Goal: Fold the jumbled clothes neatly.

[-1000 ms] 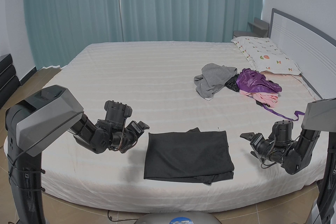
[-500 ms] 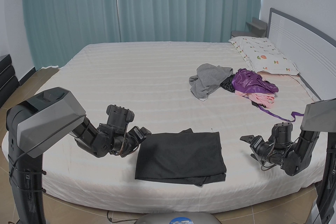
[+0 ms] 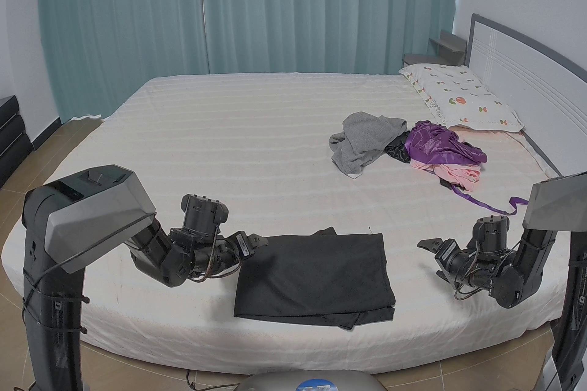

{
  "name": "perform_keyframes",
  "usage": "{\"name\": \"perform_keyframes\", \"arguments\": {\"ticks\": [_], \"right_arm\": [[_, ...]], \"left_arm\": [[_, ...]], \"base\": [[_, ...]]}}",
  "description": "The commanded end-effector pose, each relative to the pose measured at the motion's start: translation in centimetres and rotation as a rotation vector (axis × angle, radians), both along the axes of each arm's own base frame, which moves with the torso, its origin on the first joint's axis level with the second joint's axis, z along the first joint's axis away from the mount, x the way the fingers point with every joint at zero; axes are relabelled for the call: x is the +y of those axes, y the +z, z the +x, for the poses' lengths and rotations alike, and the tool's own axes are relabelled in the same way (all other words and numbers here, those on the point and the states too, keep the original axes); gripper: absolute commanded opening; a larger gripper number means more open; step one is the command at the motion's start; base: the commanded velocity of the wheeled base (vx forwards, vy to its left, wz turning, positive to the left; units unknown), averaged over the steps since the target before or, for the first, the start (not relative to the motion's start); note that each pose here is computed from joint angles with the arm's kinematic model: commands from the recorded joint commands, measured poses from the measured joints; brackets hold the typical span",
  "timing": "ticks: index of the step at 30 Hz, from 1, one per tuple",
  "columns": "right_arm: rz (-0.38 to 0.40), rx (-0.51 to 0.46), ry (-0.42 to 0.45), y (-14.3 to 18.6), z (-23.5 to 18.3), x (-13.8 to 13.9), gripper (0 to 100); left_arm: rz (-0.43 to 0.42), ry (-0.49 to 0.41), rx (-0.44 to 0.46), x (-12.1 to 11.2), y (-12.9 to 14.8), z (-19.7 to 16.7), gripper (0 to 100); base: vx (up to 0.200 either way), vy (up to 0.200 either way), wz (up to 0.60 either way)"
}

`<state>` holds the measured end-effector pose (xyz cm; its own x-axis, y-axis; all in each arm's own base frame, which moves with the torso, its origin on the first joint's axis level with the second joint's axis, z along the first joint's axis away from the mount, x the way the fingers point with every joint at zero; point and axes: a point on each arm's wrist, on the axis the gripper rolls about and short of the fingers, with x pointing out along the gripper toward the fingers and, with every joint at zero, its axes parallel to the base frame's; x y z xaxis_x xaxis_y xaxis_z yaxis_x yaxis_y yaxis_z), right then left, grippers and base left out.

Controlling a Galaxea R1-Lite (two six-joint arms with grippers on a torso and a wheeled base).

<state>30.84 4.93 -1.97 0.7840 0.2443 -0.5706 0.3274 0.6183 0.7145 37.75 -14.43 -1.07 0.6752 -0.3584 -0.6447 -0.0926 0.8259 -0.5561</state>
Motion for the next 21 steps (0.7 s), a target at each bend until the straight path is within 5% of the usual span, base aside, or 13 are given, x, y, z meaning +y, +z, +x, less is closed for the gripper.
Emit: {"name": "perform_keyframes", "arguments": {"ticks": [1,21], "right_arm": [[0.000,0.002,0.001,-0.1,0.1,0.0,100],[0.000,-0.021,0.002,-0.5,0.2,0.0,100]], "left_arm": [[0.019,-0.065,0.045,0.2,-1.8,-0.8,100],[0.092,-0.152,0.009,-0.9,-2.8,-0.5,100]], "base": [[0.000,0.000,0.00],[0.000,0.000,0.00]]}}
